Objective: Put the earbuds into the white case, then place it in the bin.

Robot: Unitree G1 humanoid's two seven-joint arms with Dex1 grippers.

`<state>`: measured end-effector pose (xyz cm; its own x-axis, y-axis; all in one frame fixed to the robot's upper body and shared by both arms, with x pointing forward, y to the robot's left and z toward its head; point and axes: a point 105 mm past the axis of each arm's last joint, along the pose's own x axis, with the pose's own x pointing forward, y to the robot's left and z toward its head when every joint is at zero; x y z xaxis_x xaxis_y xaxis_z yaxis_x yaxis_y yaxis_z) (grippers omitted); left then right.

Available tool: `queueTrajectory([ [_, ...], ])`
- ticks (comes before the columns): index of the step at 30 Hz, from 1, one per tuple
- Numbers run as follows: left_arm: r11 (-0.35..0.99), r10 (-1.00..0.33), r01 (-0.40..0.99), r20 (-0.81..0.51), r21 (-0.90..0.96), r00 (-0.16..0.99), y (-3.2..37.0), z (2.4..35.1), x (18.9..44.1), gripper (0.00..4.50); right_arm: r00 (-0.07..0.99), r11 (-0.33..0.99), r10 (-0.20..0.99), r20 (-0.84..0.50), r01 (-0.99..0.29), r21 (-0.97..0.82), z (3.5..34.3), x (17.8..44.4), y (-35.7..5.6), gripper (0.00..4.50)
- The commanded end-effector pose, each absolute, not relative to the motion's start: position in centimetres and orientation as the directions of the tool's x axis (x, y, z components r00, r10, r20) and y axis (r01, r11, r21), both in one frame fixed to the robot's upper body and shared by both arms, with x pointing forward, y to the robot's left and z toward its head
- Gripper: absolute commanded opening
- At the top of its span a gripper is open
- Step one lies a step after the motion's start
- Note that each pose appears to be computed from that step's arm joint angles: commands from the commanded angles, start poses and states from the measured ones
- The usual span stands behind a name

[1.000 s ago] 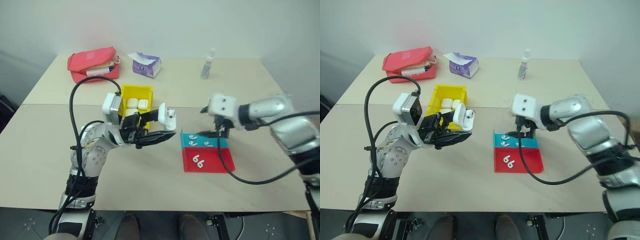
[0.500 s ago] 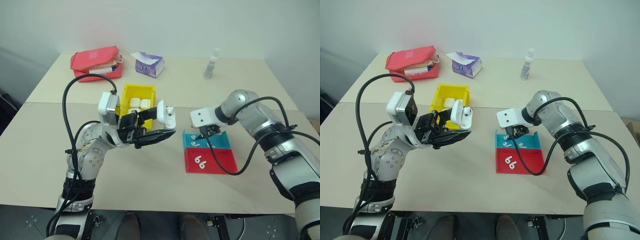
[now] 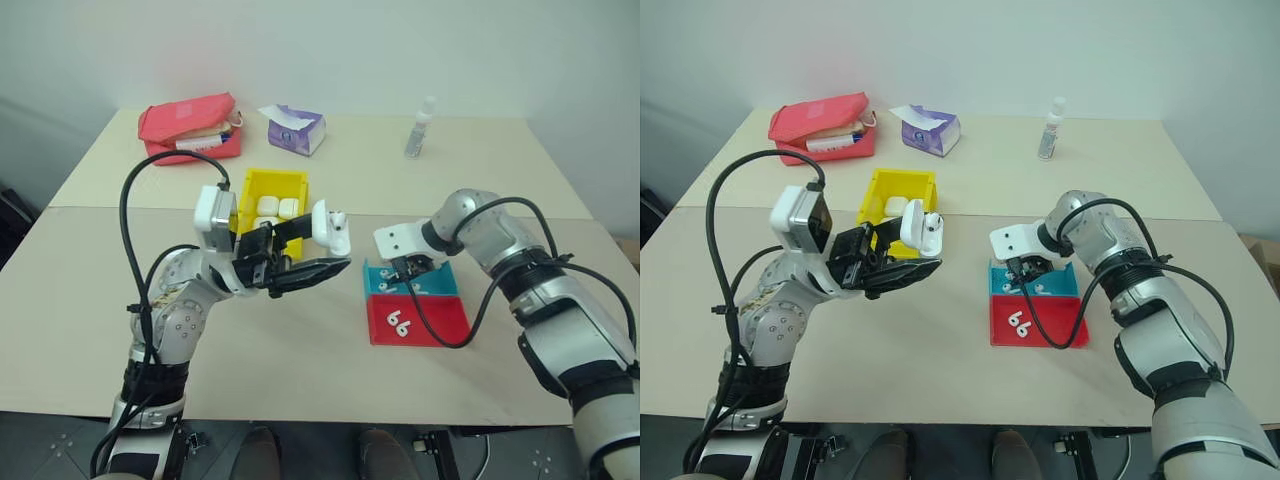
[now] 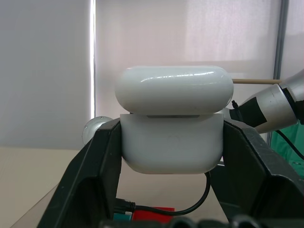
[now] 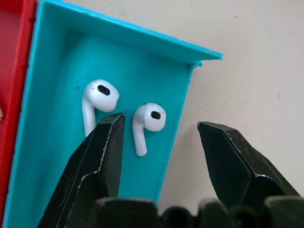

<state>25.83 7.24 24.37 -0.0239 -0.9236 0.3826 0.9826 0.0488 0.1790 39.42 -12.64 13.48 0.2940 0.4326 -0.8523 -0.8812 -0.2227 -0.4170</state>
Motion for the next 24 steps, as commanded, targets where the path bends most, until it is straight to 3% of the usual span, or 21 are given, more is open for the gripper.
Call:
queueTrajectory([
  [1, 0.047, -0.917, 0.975, 0.396, 0.217, -0.044, 7.4, 25.1, 25.1, 2.80, 0.293, -0.226, 0.438, -0.850, -0.879, -0.420, 13.5, 39.4, -12.9, 2.89],
  [5, 0.049, -0.919, 0.976, 0.393, 0.213, -0.040, 7.5, 24.9, 25.2, 2.80, 0.254, -0.253, 0.455, -0.853, -0.882, -0.397, 13.2, 38.8, -12.7, 2.04],
  [9, 0.050, -0.920, 0.977, 0.391, 0.207, -0.036, 7.7, 24.6, 25.6, 2.80, 0.235, -0.265, 0.458, -0.857, -0.884, -0.385, 12.7, 38.4, -12.6, 0.66],
  [18, 0.044, -0.920, 0.978, 0.389, 0.204, -0.039, 7.9, 24.1, 25.8, 2.80, 0.242, -0.219, 0.484, -0.841, -0.897, -0.385, 12.4, 38.0, -12.8, 0.63],
  [24, 0.032, -0.919, 0.979, 0.390, 0.203, -0.051, 7.7, 24.4, 25.5, 2.80, 0.404, 0.008, 0.594, -0.695, -0.868, -0.497, 17.7, 39.3, -13.6, 0.63],
])
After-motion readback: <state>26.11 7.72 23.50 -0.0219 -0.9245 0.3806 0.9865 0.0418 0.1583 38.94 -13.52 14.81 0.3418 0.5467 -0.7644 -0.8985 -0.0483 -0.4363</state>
